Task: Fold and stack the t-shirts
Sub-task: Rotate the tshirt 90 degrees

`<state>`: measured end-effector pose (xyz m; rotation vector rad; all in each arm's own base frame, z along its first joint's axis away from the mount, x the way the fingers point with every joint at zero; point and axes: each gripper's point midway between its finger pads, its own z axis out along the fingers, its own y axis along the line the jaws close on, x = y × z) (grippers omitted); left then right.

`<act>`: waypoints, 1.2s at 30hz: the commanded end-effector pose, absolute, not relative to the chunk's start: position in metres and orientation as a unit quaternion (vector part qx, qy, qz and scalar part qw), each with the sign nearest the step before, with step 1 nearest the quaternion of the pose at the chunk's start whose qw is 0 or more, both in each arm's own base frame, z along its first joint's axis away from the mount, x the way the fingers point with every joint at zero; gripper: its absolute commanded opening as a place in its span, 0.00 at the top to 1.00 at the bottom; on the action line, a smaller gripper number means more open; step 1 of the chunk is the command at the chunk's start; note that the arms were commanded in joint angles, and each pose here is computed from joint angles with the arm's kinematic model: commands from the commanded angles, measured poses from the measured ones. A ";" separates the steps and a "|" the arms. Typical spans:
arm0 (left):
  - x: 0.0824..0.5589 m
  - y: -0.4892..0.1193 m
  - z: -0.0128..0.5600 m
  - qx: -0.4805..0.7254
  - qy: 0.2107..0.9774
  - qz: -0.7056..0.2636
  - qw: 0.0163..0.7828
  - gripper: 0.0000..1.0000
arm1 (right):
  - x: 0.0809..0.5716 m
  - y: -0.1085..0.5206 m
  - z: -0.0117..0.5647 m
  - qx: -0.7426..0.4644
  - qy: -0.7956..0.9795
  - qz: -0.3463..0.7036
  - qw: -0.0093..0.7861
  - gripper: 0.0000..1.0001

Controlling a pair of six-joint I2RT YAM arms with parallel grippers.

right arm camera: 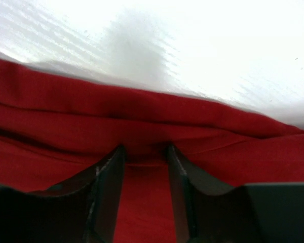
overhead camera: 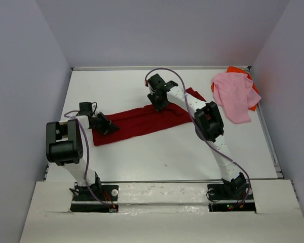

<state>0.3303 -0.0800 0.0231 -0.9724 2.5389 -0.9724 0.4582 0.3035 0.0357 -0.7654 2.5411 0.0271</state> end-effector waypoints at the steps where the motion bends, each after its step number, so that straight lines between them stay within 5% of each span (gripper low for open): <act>1: 0.333 -0.073 0.040 -0.327 0.875 -0.329 0.143 1.00 | 0.463 0.313 0.029 -0.275 0.930 0.032 0.241 0.53; 4: 0.332 -0.071 0.042 -0.326 0.876 -0.327 0.143 1.00 | 0.462 0.313 0.025 -0.258 0.936 0.045 0.236 0.49; 8: 0.330 -0.071 0.041 -0.327 0.875 -0.327 0.142 1.00 | 0.458 0.316 0.020 -0.251 0.939 0.058 0.230 0.81; 9: 0.330 -0.071 0.041 -0.327 0.875 -0.327 0.142 1.00 | 0.461 0.312 0.019 -0.246 0.940 0.056 0.229 0.97; 10: 0.330 -0.071 0.040 -0.328 0.875 -0.327 0.141 1.00 | 0.462 0.312 0.021 -0.243 0.940 0.055 0.231 1.00; 24: 0.329 -0.070 0.039 -0.327 0.876 -0.324 0.141 1.00 | 0.490 0.299 0.071 -0.225 0.933 0.054 0.274 1.00; 36: 0.328 -0.070 0.041 -0.327 0.876 -0.324 0.143 1.00 | 0.503 0.299 0.060 -0.214 0.935 0.062 0.274 1.00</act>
